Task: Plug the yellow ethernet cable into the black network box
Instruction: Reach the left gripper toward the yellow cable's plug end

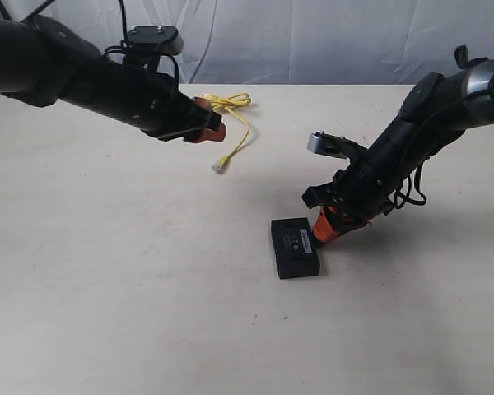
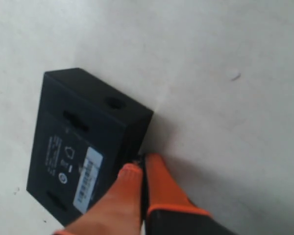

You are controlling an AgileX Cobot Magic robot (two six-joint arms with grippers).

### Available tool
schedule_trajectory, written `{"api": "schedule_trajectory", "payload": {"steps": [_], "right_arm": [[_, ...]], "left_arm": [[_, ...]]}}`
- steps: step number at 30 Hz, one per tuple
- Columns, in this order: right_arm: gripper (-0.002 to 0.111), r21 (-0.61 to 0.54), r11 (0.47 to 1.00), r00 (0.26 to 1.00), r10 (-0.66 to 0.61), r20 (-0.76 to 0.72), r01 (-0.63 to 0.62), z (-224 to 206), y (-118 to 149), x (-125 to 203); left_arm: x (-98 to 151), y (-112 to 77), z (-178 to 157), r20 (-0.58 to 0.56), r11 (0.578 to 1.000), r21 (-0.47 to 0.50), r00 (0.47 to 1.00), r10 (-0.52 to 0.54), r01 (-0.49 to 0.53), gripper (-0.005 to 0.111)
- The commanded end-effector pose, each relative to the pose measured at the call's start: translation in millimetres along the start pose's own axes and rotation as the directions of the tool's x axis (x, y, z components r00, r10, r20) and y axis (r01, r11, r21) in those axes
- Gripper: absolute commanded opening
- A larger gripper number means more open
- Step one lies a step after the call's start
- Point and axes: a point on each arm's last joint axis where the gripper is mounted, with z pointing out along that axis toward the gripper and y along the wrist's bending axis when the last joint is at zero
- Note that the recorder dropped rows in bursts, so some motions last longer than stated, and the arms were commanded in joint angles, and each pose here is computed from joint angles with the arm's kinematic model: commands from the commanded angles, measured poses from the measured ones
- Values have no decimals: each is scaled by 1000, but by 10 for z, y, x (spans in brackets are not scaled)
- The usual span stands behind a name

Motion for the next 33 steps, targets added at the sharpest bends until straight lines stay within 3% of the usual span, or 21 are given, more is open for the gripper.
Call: {"api": "schedule_trajectory", "payload": {"steps": [1, 11, 17, 22, 33], "right_arm": [[-1, -14, 1000, 1000, -4, -25, 3, 25, -19, 20], [-1, -12, 1000, 1000, -5, -27, 5, 25, -21, 22], [-1, -5, 1000, 1000, -6, -22, 6, 25, -27, 17], [-1, -4, 1000, 1000, -6, -20, 6, 25, -29, 15], [-1, -6, 1000, 1000, -6, -23, 6, 25, -26, 18]], "left_arm": [[-83, -13, 286, -9, 996, -12, 996, 90, -90, 61], [-171, 74, 654, -72, 989, -10, 987, 146, -147, 61], [-173, 78, 835, -214, 984, -29, 963, 166, -176, 61], [-245, 7, 974, -206, 978, -31, 959, 195, -206, 61], [-276, 132, 1250, -225, 971, -119, 958, 178, -208, 61]]}}
